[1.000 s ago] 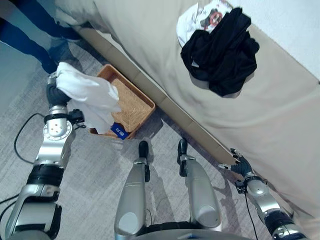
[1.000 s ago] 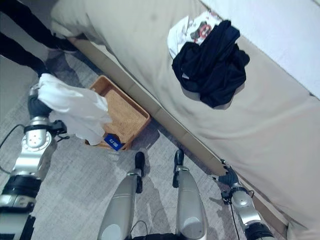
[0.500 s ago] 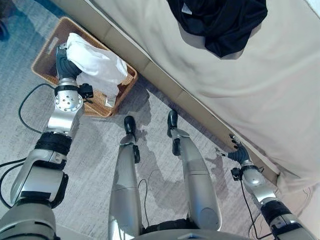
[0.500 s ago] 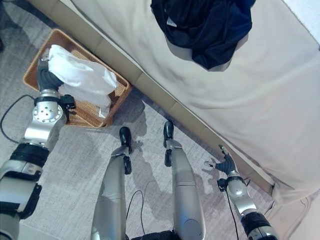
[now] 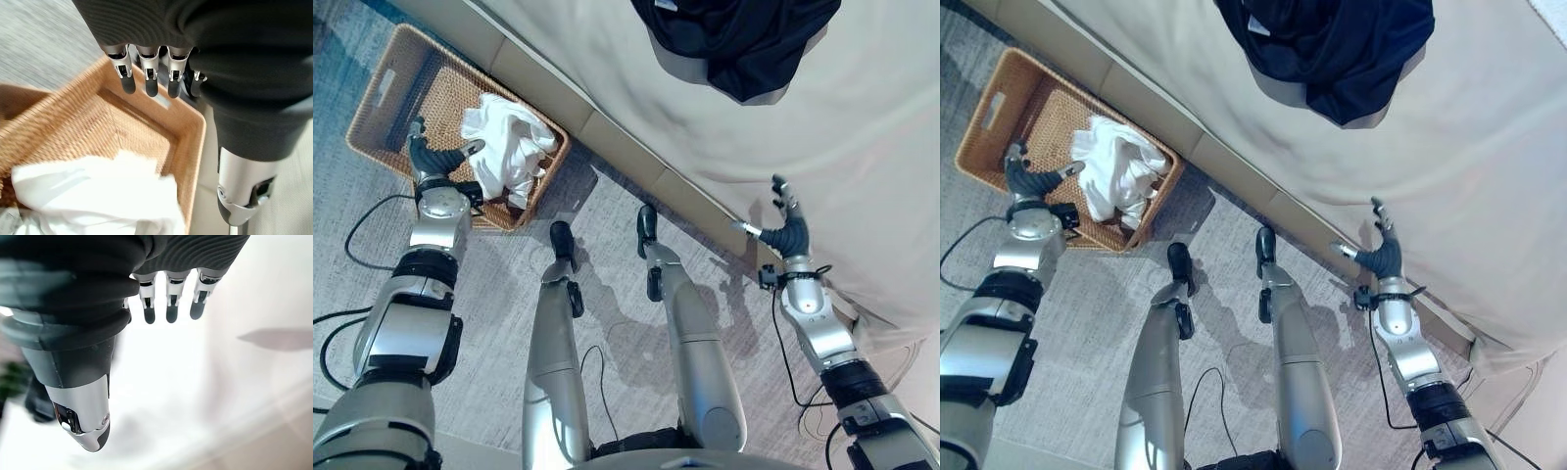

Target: Pick up clothes into the bucket

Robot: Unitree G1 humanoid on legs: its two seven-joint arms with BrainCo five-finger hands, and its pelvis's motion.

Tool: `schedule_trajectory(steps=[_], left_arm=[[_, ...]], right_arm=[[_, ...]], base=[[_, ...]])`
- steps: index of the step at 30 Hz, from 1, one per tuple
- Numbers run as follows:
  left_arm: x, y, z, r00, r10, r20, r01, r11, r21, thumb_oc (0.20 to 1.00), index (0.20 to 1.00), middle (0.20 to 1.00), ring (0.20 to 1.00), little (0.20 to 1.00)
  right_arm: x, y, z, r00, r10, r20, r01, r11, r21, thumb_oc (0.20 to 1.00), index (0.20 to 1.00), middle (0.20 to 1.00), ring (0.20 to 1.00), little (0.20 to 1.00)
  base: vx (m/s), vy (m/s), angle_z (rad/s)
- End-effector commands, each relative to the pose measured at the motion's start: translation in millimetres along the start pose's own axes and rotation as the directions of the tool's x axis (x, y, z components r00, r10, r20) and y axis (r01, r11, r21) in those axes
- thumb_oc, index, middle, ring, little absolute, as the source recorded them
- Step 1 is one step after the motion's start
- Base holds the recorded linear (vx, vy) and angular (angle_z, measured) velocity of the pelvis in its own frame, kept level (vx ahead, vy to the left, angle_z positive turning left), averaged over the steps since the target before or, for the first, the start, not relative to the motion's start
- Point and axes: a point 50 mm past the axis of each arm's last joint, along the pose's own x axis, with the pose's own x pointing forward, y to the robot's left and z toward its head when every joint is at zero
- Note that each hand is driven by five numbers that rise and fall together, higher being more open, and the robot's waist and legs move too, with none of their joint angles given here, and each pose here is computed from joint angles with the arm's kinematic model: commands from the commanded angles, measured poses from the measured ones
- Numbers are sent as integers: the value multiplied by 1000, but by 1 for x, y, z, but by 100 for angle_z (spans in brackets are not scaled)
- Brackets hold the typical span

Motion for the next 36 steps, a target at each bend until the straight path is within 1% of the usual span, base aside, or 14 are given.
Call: schedule_trajectory(steps=[1, 4, 7, 10, 12, 13, 16, 17, 22, 26, 28, 30, 33, 36], left_arm=[[-6, 20, -28, 994, 78, -77, -78, 997, -3, 1000, 1000, 1000, 1000, 1000], [-31, 33, -72, 986, 91, -143, -85, 995, 46, 1000, 1000, 1000, 1000, 1000], [-45, 38, -96, 975, 96, -201, -82, 994, 75, 1000, 1000, 1000, 1000, 1000], [-74, 47, -138, 964, 64, -259, 20, 951, 308, 1000, 1000, 1000, 1000, 1000], [-75, 47, -139, 963, 65, -261, 20, 951, 309, 1000, 1000, 1000, 1000, 1000], [-92, 40, -152, 957, 12, -289, 70, 960, 271, 1000, 1000, 1000, 1000, 1000], [-103, 29, -155, 954, -71, -291, 133, 970, 201, 1000, 1000, 1000, 1000, 1000], [-116, 14, -159, 940, -182, -287, 236, 958, 165, 1000, 1000, 1000, 1000, 1000], [-143, -28, -156, 877, -422, -229, 466, 863, 196, 1000, 1000, 1000, 1000, 1000], [-160, -51, -152, 816, -542, -201, 576, 793, 200, 1000, 1000, 1000, 1000, 1000], [-175, -74, -140, 727, -671, -147, 686, 698, 205, 1000, 1000, 1000, 1000, 1000], [-179, -80, -139, 708, -692, -144, 706, 682, 192, 1000, 1000, 1000, 1000, 1000], [-196, -96, -130, 621, -776, -109, 780, 599, 180, 1000, 1000, 1000, 1000, 1000], [-200, -101, -128, 609, -787, -99, 789, 589, 172, 1000, 1000, 1000, 1000, 1000]], right_arm=[[8, -40, 33, 968, -143, 205, 160, 985, -68, 1000, 1000, 1000, 1000, 1000], [15, -62, 71, 895, -228, 384, 274, 959, -70, 1000, 1000, 1000, 1000, 1000], [18, -69, 85, 858, -254, 447, 321, 944, -79, 1000, 1000, 1000, 1000, 1000], [27, -70, 111, 800, -235, 552, 332, 940, -80, 1000, 1000, 1000, 1000, 1000], [27, -70, 111, 801, -233, 552, 330, 941, -82, 1000, 1000, 1000, 1000, 1000], [36, -69, 111, 810, -234, 538, 331, 940, -90, 1000, 1000, 1000, 1000, 1000], [49, -69, 103, 842, -227, 489, 325, 938, -125, 1000, 1000, 1000, 1000, 1000], [72, -73, 86, 886, -267, 380, 337, 933, -130, 1000, 1000, 1000, 1000, 1000], [127, -97, 69, 927, -339, 159, 371, 891, -262, 1000, 1000, 1000, 1000, 1000], [141, -106, 67, 931, -352, 93, 361, 859, -363, 1000, 1000, 1000, 1000, 1000], [149, -114, 64, 933, -359, 26, 331, 829, -450, 1000, 1000, 1000, 1000, 1000], [150, -116, 60, 934, -357, -3, 310, 816, -488, 1000, 1000, 1000, 1000, 1000], [147, -133, 46, 916, -384, -116, 240, 757, -608, 1000, 1000, 1000, 1000, 1000], [146, -139, 44, 903, -407, -140, 236, 740, -630, 1000, 1000, 1000, 1000, 1000]], base=[[-77, -16, 2], [-21, -8, 2], [2, -5, -1], [22, -23, 3], [23, -34, 5], [37, -48, 14], [31, -48, 23], [24, -39, 27], [18, -25, 24], [23, -15, 9], [19, -30, 13], [9, -32, 25], [10, -43, 14], [50, -34, 24]])
